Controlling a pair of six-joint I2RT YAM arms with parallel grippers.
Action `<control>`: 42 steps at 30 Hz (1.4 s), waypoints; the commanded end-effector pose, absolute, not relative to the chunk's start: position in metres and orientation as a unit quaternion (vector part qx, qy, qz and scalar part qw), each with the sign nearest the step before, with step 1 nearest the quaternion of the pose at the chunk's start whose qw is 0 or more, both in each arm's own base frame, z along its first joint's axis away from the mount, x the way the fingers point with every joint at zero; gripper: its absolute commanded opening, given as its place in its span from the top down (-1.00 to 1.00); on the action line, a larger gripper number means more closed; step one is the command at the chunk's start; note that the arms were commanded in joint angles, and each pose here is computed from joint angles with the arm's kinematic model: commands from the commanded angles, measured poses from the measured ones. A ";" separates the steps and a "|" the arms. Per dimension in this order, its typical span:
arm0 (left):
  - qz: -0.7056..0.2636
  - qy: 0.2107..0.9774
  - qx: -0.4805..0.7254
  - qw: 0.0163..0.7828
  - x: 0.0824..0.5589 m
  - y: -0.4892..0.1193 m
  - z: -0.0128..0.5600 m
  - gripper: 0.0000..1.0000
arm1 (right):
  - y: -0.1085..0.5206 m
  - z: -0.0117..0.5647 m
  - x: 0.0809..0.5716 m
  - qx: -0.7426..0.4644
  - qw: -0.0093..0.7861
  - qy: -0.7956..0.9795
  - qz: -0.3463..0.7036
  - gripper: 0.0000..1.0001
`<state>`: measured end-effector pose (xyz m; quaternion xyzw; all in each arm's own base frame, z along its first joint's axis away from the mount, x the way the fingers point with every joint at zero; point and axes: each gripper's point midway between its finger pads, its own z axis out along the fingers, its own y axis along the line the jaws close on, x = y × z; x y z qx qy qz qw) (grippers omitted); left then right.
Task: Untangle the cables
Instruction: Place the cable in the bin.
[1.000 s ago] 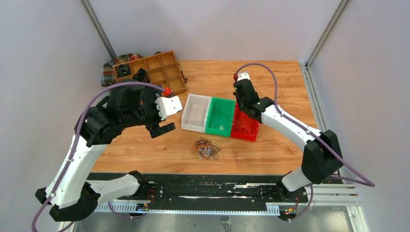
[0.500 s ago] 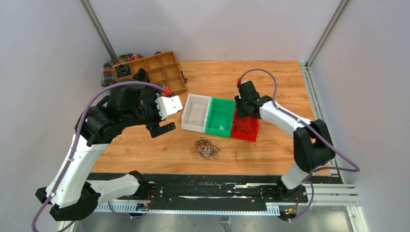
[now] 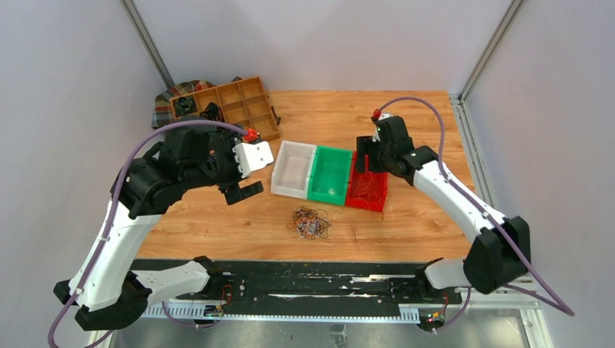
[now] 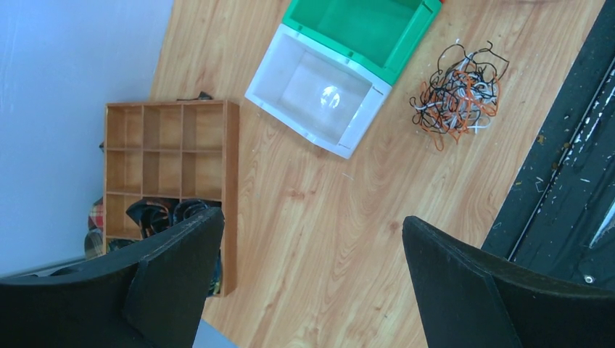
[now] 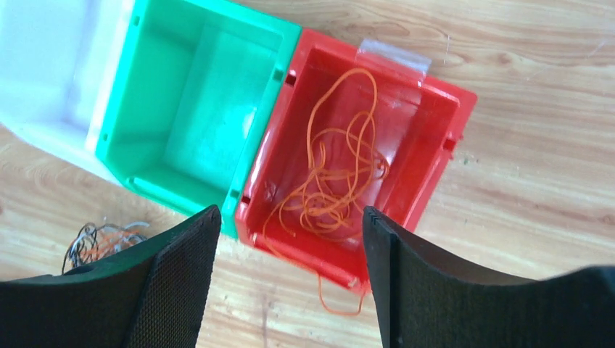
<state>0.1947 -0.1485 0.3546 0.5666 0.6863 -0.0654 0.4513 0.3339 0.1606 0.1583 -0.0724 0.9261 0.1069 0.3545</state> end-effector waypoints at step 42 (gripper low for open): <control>-0.076 0.681 0.562 0.462 0.193 -0.153 0.368 -0.96 | 0.133 0.042 0.218 -0.032 0.232 0.963 0.135 0.51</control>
